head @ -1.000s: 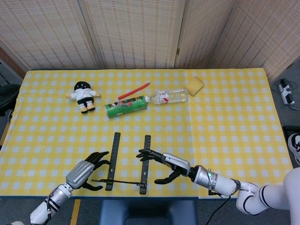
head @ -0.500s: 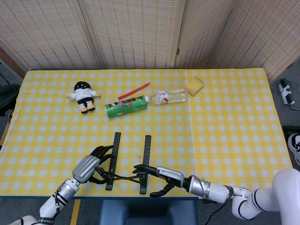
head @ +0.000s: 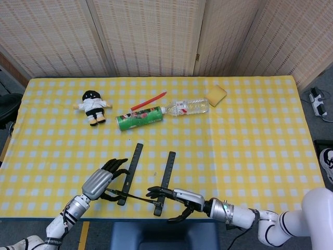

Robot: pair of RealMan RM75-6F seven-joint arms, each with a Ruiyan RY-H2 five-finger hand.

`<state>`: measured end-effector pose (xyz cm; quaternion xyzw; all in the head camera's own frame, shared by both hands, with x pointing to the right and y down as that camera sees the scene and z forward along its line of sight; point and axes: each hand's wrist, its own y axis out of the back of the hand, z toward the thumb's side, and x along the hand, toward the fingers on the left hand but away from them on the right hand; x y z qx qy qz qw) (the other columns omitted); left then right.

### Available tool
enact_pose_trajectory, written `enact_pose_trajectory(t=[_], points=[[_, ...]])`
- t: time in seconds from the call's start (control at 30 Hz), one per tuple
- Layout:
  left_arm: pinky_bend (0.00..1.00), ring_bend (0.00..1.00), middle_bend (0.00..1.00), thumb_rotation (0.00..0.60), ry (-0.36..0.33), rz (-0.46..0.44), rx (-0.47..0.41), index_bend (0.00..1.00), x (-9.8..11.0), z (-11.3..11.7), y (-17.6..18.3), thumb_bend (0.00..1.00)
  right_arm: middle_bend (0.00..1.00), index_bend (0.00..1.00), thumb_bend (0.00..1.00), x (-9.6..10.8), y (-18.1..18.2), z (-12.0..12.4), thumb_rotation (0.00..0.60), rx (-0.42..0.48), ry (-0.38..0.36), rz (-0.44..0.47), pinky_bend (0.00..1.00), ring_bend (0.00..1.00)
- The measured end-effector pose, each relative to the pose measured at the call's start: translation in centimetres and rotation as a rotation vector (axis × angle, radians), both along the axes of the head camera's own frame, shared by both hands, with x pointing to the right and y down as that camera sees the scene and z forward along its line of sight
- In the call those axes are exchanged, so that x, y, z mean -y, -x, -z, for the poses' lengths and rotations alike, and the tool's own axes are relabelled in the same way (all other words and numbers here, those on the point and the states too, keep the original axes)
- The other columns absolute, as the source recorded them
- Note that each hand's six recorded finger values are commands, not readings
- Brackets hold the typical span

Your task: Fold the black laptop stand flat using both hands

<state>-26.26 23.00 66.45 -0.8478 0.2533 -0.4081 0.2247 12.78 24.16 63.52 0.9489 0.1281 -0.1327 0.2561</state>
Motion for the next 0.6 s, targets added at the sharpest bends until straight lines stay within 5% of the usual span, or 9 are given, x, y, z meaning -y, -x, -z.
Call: enact_pose_trajectory(t=[0.27, 0.6], points=[[0.00, 0.00, 0.12, 0.600, 0.027, -0.025, 0.009, 0.44, -0.9, -0.3, -0.2, 0.34, 0.12, 0.00, 0.26, 1.5, 0.0, 1.0, 0.430, 0.008, -0.050, -0.026, 0.00, 0.10], [0.00, 0.01, 0.15, 0.600, 0.044, 0.010, 0.023, 0.51, -1.3, -0.7, 0.1, 0.38, 0.12, 0.00, 0.26, 1.6, 0.0, 0.7, 0.433, 0.003, -0.037, -0.032, 0.00, 0.10]])
